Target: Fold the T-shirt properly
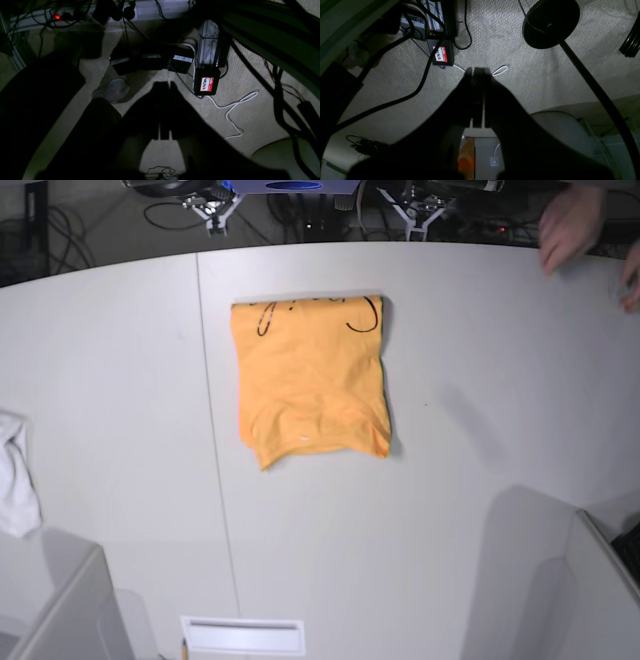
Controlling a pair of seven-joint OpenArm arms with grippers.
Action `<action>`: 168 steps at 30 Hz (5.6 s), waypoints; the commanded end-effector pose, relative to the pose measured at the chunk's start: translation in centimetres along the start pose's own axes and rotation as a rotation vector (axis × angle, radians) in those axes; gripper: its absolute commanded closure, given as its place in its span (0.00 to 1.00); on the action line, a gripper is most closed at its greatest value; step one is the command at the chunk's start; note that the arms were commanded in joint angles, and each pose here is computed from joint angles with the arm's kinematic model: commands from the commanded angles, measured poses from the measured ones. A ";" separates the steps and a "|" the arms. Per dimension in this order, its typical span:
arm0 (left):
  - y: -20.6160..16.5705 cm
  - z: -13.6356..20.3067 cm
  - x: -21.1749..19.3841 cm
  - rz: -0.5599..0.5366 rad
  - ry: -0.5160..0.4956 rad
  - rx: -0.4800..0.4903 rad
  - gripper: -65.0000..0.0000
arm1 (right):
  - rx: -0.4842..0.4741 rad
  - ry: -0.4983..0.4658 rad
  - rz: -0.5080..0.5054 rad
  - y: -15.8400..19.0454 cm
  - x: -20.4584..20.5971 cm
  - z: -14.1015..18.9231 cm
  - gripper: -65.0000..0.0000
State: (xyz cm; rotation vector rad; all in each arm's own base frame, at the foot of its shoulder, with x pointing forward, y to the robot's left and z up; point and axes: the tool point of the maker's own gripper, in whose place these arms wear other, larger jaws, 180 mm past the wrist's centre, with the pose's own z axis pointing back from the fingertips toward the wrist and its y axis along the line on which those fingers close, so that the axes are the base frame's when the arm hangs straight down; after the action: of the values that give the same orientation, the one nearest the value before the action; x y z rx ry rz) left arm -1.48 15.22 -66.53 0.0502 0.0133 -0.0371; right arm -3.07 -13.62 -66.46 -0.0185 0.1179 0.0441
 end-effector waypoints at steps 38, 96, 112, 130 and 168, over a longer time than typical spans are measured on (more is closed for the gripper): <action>0.3 0.0 -0.1 -0.002 0.003 0.008 1.00 | -0.002 0.001 -0.002 0.0 0.0 0.0 1.00; 0.2 0.0 -0.2 -0.002 0.004 0.008 1.00 | -0.002 0.001 -0.002 0.0 0.0 0.0 1.00; 0.2 0.0 -0.2 -0.002 0.004 0.008 1.00 | -0.002 0.001 -0.002 0.0 0.0 0.0 1.00; 0.2 0.0 -0.2 -0.002 0.004 0.008 1.00 | -0.001 0.001 -0.002 0.1 0.0 0.0 1.00; 0.2 0.0 -0.2 -0.002 0.004 0.008 1.00 | 0.040 -0.013 0.004 2.8 0.9 0.1 1.00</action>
State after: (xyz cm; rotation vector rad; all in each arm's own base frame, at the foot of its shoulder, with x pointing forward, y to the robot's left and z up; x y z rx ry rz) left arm -1.48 15.22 -66.53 0.0502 0.0133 -0.0371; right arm -2.07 -10.71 -66.50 0.0246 0.1013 0.0456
